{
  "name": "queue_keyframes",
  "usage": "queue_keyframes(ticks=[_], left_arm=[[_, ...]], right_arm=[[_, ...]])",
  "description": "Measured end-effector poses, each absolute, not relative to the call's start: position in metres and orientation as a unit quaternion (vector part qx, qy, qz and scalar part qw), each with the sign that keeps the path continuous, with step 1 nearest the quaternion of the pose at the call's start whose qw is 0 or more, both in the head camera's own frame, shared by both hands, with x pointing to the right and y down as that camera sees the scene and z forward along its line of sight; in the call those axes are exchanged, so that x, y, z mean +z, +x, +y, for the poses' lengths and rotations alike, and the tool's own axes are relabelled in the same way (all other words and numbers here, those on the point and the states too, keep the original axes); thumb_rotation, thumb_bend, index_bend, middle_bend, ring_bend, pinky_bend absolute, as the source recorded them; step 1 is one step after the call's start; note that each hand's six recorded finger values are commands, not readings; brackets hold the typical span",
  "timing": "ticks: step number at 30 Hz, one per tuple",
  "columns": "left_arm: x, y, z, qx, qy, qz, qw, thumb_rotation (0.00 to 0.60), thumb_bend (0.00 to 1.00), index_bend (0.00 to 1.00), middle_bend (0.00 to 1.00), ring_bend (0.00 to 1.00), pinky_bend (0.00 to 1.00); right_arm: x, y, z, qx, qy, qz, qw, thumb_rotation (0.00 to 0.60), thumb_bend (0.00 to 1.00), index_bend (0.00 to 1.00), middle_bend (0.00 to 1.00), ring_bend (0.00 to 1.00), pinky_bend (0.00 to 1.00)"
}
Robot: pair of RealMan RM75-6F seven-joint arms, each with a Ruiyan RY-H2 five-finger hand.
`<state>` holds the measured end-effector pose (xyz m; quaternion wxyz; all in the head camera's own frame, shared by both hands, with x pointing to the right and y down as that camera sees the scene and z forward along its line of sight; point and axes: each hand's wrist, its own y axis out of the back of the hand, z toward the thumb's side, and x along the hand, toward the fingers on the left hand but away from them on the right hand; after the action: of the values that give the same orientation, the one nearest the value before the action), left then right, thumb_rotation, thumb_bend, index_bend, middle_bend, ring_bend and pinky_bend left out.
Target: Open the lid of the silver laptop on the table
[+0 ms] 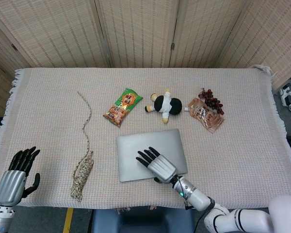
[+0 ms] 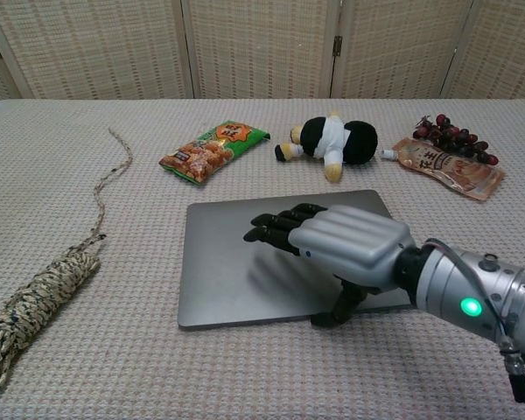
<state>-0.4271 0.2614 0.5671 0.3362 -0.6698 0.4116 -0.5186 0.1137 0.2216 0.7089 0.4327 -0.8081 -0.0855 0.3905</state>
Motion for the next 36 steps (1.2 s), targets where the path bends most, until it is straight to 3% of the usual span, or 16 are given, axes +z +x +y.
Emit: queue_keyframes(ticks=[6,11,15,25,36], left_arm=[[0.569,-0.427,0.262,-0.519,-0.671,0.41,0.334,0.6,0.64,0.03,0.08,0.01,0.0],[0.57,-0.428,0.262,-0.52,-0.671,0.41,0.333,0.6,0.64,0.03,0.08,0.01,0.0],[0.571,-0.428,0.262,-0.52,-0.672,0.41,0.332,0.6,0.64,0.03,0.08,0.01,0.0],[0.578,-0.427,0.262,-0.52,-0.677,0.406,0.327,0.6,0.64,0.03,0.08,0.01,0.0],[0.609,-0.409,0.262,-0.513,-0.712,0.363,0.312,0.6,0.64,0.05,0.08,0.02,0.0]], right_arm=[[0.709,0.113,0.22,0.393,-0.804,-0.083,0.438,0.6,0.26,0.0,0.0,0.0,0.0],[0.71,0.111,0.22,0.393,-0.802,-0.081,0.442,0.6,0.42,0.0,0.0,0.0,0.0],[0.71,0.109,0.22,0.393,-0.801,-0.078,0.445,0.6,0.48,0.0,0.0,0.0,0.0],[0.71,0.1,0.22,0.388,-0.792,-0.077,0.466,0.6,0.52,0.0,0.0,0.0,0.0],[0.71,0.079,0.209,0.399,-0.742,-0.077,0.534,0.6,0.54,0.0,0.0,0.0,0.0]])
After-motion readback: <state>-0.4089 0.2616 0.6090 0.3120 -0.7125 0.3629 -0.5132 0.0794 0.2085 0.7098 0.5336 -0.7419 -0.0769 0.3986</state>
